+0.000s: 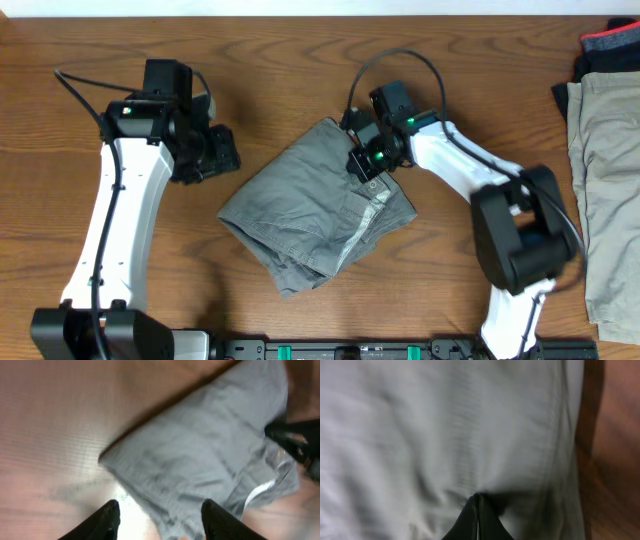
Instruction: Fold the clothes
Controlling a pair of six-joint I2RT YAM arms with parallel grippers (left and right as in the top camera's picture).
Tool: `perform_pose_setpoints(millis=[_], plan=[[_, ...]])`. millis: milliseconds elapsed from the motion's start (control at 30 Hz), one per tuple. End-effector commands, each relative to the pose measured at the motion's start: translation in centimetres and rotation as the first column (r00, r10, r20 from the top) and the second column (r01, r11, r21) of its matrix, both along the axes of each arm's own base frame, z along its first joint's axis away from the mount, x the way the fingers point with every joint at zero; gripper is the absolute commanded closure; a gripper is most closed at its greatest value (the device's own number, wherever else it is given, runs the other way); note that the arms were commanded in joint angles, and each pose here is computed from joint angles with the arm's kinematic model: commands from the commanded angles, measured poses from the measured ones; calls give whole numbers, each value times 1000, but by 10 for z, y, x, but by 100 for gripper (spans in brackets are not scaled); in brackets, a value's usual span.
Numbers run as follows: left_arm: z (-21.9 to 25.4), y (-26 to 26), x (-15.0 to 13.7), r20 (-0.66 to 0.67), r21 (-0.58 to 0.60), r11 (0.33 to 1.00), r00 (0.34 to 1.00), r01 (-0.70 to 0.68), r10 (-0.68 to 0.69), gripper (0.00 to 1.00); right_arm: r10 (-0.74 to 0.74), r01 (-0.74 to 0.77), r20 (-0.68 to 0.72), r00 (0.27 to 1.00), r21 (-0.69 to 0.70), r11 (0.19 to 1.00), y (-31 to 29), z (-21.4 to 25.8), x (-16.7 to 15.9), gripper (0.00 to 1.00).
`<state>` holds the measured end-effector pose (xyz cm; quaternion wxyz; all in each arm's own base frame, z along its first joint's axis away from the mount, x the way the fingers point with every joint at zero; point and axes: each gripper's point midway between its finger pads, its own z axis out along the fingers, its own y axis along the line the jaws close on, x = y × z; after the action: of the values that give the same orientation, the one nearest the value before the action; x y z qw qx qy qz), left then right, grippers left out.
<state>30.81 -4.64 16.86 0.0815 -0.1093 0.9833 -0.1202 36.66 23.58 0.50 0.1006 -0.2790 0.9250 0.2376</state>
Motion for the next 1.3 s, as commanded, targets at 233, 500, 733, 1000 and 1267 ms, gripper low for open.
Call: perform_pose_setpoints(millis=[233, 500, 733, 1000, 1267], plan=[[-19, 5, -25, -131, 14, 992, 983, -126, 127, 29, -610, 552, -86, 788, -342, 761, -113, -47, 18, 99], [-72, -24, -35, -226, -154, 958, 952, -242, 205, 16, -658, 550, -169, 733, -423, 721, -118, -43, -11, 99], [-121, -64, -26, -260, -408, 866, 946, -290, 194, 16, -617, 508, -167, 769, -425, 749, -103, -37, -19, 99], [-157, -88, -33, -424, -499, 792, 896, -352, 131, 16, -535, 441, -148, 832, -409, 799, -90, -30, -21, 99], [-166, -111, -33, -435, -528, 784, 897, -327, 81, 16, -507, 419, -142, 850, -403, 814, -80, -28, -23, 99]])
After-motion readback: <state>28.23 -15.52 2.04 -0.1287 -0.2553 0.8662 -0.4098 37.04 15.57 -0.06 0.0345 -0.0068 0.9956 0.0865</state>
